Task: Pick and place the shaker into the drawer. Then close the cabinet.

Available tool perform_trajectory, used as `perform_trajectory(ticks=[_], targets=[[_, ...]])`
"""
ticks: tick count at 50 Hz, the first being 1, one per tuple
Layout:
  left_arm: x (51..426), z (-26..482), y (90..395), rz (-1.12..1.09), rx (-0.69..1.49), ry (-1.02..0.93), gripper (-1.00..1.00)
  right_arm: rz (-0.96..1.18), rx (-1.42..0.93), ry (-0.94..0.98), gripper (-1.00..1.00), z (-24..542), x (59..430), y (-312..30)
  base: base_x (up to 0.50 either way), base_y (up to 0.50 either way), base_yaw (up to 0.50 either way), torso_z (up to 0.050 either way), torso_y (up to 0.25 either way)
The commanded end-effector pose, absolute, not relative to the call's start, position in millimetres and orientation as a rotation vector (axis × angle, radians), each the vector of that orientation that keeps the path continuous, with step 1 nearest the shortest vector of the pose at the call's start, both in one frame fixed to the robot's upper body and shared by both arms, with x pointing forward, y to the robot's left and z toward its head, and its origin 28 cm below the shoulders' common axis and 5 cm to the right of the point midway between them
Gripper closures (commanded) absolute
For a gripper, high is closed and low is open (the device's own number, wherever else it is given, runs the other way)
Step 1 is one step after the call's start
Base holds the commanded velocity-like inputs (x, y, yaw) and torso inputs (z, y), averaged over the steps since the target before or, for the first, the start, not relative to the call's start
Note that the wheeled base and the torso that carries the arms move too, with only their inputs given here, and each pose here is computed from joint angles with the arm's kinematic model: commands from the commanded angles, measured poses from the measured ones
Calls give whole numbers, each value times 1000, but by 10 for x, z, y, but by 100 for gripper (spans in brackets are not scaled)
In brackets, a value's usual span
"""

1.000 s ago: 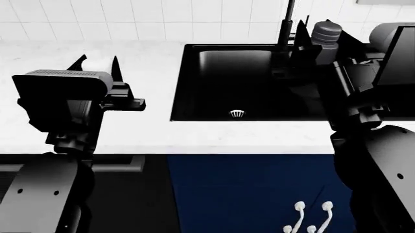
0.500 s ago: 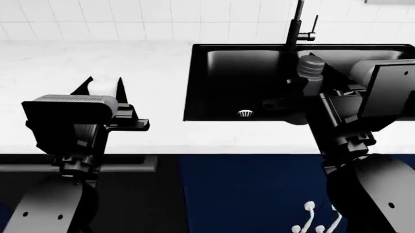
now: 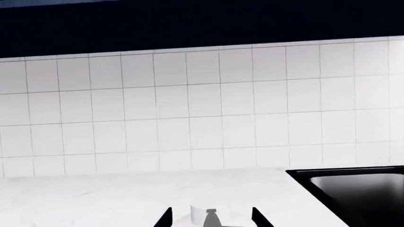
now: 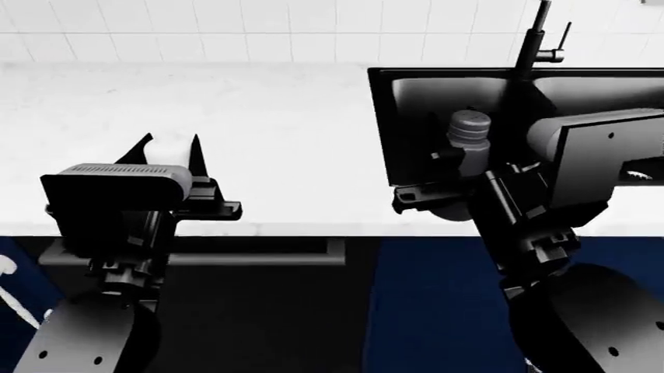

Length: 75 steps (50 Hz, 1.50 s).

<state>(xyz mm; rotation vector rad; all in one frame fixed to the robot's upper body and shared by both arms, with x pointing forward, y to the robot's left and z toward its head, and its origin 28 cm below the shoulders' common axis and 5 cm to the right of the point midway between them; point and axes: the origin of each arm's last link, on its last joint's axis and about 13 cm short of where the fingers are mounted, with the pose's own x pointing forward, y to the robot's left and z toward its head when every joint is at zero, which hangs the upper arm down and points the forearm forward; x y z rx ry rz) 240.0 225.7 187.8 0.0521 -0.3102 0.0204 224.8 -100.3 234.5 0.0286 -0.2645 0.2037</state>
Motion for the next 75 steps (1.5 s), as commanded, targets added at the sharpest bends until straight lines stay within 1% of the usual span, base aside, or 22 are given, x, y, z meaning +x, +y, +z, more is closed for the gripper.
perform_trajectory(ticks=[1,22,50,75], targets=[[2390,1894,2235,11,43,-313,100,224,42,-243,100,2362,2202,-973,-500,316,0,0,0],[2387,1885,2233,11,42,-312,100,238,56,-239,100,2310,2174,-938,-500,64,0,0,0],[2390,1915,2222,-2,43,-319,100,258,15,-246,100,2327,2144,-900,-445,428,0,0,0],[2369,1962,2209,-10,51,-326,100,259,28,-254,100,2338,2134,-897,-346,477,0,0,0]])
